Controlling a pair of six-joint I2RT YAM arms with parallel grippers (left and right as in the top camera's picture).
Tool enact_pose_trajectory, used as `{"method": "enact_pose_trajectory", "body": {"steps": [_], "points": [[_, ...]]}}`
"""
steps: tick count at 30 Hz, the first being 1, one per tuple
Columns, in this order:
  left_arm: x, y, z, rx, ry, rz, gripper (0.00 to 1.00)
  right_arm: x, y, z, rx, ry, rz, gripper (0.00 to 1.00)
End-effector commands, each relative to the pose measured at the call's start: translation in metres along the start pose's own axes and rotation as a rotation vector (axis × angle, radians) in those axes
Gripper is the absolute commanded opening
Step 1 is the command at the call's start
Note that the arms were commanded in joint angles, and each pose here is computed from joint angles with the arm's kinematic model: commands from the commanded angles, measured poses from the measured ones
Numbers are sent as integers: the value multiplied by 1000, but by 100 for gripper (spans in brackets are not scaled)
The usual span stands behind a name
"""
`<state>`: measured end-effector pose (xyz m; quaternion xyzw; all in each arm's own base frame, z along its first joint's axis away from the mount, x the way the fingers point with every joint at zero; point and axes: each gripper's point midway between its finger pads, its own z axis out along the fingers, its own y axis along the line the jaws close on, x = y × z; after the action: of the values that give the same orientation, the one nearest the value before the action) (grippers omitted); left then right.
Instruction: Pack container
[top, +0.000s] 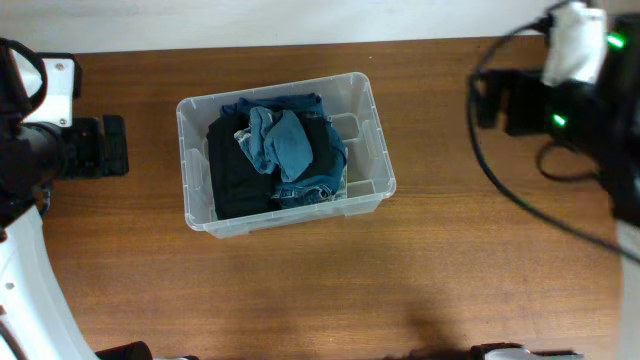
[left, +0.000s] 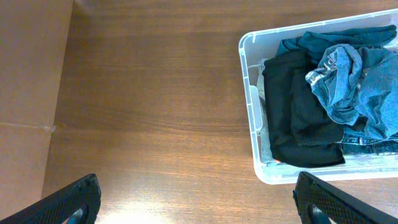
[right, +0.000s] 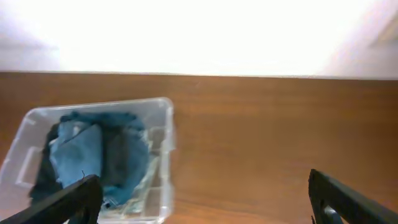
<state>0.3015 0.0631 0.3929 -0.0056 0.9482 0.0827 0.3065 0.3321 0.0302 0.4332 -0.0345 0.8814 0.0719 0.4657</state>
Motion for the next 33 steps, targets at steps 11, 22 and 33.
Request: {"method": "enact_pose_trajectory", "body": {"steps": [11,22,33], "points": [[0,1,-5,-4,-13,-13,100,123,-35,-4,184,-127,-63,99],[0,1,-5,-4,-13,-13,100,275,-34,45,130,-183,-64,98],[0,2,-4,-5,-12,-14,100,331,-19,74,15,-167,-72,99]]}}
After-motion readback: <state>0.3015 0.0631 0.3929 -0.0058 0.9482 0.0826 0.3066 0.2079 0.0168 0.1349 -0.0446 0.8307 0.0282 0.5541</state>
